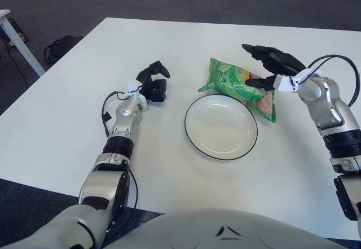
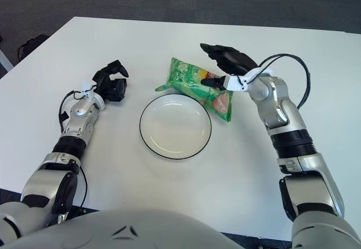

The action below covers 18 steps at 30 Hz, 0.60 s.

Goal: Put the snack into the plate.

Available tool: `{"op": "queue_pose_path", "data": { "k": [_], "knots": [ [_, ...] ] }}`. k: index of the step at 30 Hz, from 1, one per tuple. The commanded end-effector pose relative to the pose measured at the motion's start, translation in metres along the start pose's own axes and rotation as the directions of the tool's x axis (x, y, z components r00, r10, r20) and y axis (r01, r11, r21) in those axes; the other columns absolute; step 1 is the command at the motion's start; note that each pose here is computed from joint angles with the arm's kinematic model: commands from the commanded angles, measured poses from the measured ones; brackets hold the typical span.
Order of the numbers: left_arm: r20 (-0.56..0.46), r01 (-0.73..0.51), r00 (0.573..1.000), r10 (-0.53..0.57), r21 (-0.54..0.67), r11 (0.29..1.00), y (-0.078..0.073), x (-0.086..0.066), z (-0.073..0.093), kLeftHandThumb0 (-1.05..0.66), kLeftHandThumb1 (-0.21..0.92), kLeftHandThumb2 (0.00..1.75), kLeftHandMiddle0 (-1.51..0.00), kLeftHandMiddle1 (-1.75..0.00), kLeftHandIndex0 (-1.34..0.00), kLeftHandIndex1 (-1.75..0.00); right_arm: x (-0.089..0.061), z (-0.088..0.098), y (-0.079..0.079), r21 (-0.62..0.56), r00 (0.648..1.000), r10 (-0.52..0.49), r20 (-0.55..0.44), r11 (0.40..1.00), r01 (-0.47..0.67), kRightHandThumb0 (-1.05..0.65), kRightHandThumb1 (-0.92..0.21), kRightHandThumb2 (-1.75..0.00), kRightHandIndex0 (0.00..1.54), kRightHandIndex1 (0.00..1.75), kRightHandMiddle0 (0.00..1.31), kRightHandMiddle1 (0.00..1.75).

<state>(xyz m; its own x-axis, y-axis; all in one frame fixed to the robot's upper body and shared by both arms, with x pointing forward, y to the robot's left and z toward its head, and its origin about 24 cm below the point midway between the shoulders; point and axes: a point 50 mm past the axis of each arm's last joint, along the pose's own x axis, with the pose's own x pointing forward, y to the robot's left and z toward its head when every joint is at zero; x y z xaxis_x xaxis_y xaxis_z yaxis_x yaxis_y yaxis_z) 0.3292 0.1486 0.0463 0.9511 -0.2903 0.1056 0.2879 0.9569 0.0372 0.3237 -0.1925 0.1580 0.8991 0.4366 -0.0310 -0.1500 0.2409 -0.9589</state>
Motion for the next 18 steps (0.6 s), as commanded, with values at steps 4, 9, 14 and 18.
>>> {"op": "queue_pose_path", "data": {
  "k": [4,9,14,18],
  "knots": [
    [-0.167,0.013,0.986,-0.020,-0.042,0.999,-0.015,-0.028,-0.042,-0.49,0.28,1.36,-1.22,-1.75,-0.64,-1.75,0.008,0.006,0.000,0.037,0.999,-0.029,0.017,0.999,0.028,-1.05,-0.92,-0.59,0.00,0.00,0.01,0.03],
    [-0.169,0.013,0.985,-0.021,-0.045,0.999,-0.015,-0.028,-0.042,-0.50,0.27,1.37,-1.22,-1.75,-0.65,-1.75,0.009,0.008,0.004,0.072,1.000,-0.026,0.008,0.997,0.025,-1.05,-0.92,-0.57,0.00,0.00,0.00,0.04],
    [-0.171,0.017,0.985,-0.025,-0.050,0.999,-0.015,-0.028,-0.042,-0.50,0.27,1.37,-1.22,-1.75,-0.65,-1.75,0.011,0.010,0.008,0.100,1.000,-0.012,0.008,0.995,0.011,-1.05,-0.92,-0.55,0.00,0.00,0.00,0.03],
    [-0.172,0.018,0.985,-0.026,-0.051,0.999,-0.015,-0.028,-0.042,-0.50,0.27,1.37,-1.22,-1.75,-0.65,-1.75,0.013,0.013,0.012,0.127,1.000,0.006,0.011,0.992,-0.007,-1.05,-0.92,-0.55,0.00,0.00,0.00,0.02]
  ]
}}
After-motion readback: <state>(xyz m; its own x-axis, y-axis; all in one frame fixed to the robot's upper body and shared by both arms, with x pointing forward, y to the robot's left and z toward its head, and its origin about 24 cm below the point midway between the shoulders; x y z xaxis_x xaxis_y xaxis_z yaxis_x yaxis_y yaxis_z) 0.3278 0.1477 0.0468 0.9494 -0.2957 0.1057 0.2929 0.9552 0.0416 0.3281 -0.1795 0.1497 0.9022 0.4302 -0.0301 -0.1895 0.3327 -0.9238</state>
